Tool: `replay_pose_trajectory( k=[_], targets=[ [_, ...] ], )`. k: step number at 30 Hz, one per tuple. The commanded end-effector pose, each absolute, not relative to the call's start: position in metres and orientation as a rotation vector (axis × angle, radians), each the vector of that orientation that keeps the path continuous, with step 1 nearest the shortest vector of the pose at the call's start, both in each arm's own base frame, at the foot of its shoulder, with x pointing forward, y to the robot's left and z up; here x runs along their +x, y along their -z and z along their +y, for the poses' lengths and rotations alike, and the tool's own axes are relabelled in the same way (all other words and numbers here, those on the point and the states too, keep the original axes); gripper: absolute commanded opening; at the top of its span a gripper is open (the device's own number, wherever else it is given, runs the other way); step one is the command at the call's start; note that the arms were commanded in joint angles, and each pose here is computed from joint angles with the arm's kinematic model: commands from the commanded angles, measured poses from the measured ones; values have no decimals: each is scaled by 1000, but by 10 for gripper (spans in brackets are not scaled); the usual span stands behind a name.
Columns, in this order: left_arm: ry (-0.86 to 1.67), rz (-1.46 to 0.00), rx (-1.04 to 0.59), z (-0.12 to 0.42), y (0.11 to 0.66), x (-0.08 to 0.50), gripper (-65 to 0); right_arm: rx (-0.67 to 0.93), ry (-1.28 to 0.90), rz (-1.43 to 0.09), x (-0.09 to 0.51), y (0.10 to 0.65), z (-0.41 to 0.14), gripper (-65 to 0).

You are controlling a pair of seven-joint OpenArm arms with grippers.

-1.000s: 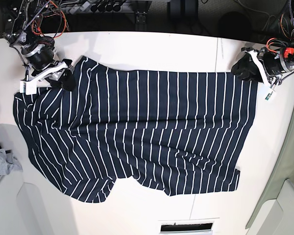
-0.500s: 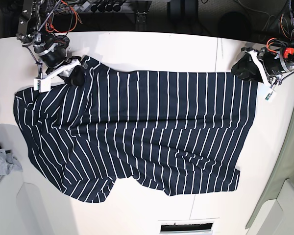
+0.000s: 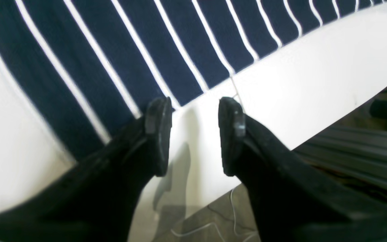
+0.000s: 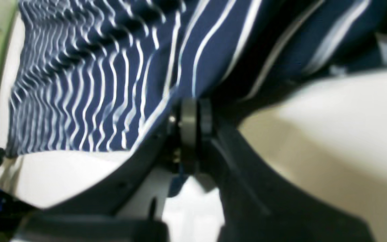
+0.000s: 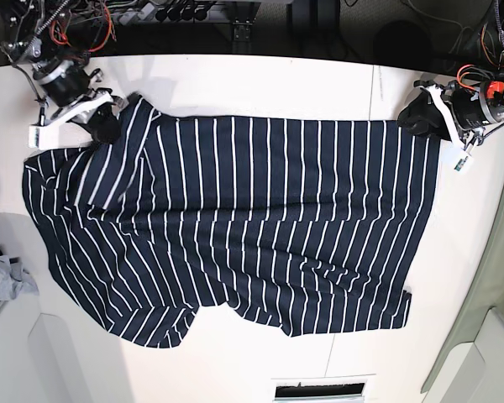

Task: Layout the t-shirt on the table in an organized manner, then fold the t-shirt properly
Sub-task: 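Pull the shoulder corner with the right gripper away from the left gripper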

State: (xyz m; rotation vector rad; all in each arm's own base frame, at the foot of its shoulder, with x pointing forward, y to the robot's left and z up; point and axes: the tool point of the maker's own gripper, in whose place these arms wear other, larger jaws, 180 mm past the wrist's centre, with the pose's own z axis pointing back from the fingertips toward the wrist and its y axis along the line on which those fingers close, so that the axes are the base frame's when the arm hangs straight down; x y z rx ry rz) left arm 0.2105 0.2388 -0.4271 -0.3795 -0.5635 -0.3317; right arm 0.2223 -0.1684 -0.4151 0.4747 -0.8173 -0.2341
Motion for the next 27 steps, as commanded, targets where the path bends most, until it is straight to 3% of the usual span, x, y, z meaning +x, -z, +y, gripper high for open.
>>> replay_pose_trajectory(
  k=[1,7,8,10,12,20,27],
  targets=[
    [343,-602,-377,242,416,220,-394,480,232,-856,222,402,-173,-650],
    [342,-605,-378,242,416,220,-394,467,241,-812,192,404,-176,-650],
    [342,-607,-378,242,416,220,-394,468,242,-806,191,405,-175,-596],
    [341,-611,-379,242,415,221,-394,469,245,-803,191,407,-175,-421],
    [341,-610,-379,242,415,221,-394,470,244,-804,192,406,-175,-315],
    [341,-608,-378,242,416,220,-394,465,198,-904,227,379,-175,-307],
    [341,-610,-379,242,415,221,-394,290,172,-946,277,371,-195,-307]
  ],
)
